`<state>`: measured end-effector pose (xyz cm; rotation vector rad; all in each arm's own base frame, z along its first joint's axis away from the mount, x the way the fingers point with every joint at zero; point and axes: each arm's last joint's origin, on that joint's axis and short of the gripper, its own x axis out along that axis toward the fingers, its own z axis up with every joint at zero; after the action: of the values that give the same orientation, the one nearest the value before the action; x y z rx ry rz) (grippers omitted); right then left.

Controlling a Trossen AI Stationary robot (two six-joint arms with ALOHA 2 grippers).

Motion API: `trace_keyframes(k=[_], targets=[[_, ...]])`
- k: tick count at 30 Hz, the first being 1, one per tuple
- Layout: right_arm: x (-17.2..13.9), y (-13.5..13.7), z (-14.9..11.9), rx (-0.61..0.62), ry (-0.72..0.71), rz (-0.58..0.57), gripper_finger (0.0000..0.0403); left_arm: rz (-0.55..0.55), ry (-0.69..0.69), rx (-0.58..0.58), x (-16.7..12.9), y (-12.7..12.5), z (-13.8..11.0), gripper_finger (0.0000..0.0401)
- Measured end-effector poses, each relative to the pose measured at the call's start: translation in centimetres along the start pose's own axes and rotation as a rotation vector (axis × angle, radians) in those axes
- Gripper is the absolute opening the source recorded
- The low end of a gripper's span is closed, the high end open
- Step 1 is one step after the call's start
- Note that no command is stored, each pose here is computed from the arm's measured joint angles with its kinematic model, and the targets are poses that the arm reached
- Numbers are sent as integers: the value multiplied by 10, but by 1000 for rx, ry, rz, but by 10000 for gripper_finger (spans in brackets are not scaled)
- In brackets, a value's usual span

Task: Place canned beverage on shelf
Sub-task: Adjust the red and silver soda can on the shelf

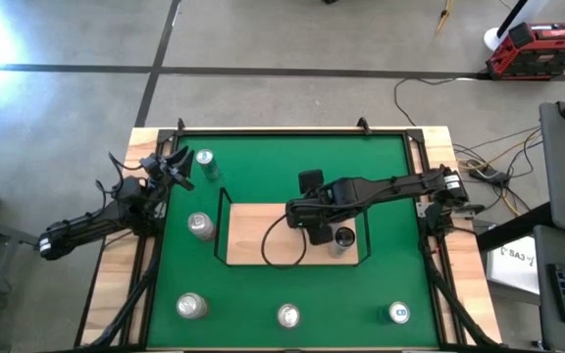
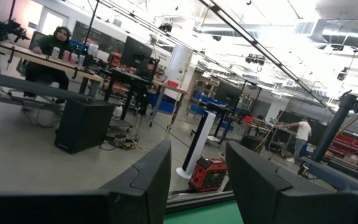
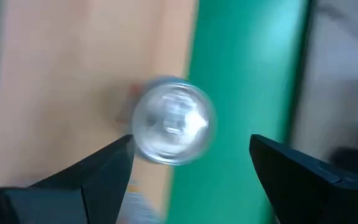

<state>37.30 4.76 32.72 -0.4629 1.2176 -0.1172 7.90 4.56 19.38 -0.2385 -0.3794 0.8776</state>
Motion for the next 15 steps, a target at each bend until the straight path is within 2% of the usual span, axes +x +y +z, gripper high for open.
trace_keyframes(k=[3,15], targets=[[0,3,1,78,-11,98,311,0,0,0,0,0,0,137],[-11,-1,-4,108,-30,100,311,0,0,0,0,0,0,137]])
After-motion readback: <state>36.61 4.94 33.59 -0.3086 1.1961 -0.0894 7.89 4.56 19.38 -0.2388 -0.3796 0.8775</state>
